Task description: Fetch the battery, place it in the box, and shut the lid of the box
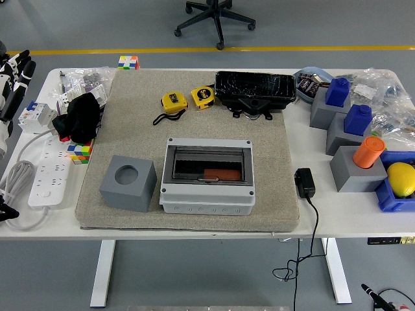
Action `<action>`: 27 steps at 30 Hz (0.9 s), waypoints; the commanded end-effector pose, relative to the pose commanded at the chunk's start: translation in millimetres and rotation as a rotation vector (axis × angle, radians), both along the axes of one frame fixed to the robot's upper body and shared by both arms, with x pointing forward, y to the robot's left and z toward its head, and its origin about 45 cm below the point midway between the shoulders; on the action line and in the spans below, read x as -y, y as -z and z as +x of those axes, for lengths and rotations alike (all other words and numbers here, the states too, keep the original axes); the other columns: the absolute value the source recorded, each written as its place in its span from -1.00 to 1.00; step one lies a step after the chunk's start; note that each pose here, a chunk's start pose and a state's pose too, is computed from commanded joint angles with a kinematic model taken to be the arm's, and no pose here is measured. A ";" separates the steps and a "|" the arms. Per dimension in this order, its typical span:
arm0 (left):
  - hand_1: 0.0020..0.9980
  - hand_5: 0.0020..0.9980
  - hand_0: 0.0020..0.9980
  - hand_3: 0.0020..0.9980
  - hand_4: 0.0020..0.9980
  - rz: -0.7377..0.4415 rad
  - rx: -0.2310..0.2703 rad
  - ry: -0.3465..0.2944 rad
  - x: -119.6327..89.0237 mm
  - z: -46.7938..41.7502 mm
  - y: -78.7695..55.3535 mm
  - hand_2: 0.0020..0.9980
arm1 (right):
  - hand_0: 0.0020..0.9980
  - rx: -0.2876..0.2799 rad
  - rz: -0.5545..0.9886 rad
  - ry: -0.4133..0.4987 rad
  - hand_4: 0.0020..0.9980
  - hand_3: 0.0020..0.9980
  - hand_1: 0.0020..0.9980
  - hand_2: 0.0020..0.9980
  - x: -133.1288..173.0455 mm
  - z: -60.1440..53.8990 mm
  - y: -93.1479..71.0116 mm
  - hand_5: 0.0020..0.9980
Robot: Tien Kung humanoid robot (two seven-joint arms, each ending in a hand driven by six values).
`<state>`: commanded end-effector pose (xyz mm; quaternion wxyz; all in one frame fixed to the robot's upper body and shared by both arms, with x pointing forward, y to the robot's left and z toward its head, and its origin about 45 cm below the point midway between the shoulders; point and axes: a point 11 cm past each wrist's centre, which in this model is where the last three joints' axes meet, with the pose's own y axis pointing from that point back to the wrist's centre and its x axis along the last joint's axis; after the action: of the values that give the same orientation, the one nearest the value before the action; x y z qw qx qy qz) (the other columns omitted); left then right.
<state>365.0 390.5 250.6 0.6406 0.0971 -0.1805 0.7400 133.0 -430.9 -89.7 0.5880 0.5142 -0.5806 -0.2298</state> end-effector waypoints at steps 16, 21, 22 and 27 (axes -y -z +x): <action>0.77 1.00 0.80 0.78 1.00 -0.022 0.004 -0.007 2.3 -0.6 3.3 0.80 | 0.69 0.002 0.000 0.002 1.00 0.63 0.56 0.53 0.0 0.6 -0.2 1.00; 0.76 1.00 0.79 0.77 1.00 -0.020 0.007 -0.006 3.5 -0.5 3.2 0.80 | 0.69 0.003 0.001 0.002 1.00 0.63 0.56 0.53 -0.4 0.7 -0.1 1.00; 0.76 1.00 0.79 0.77 1.00 -0.020 0.009 -0.007 3.6 -0.4 2.9 0.80 | 0.69 0.003 0.001 0.003 1.00 0.63 0.56 0.53 -0.4 0.9 -0.1 1.00; 0.74 1.00 0.78 0.77 1.00 -0.022 0.011 -0.011 3.4 -0.8 3.4 0.79 | 0.69 0.002 0.000 0.005 1.00 0.63 0.56 0.52 0.0 0.2 -0.1 1.00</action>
<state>364.3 387.1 247.1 0.6367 0.0869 -0.1752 0.7459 133.2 -430.9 -89.6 0.5868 0.5130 -0.5824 -0.2308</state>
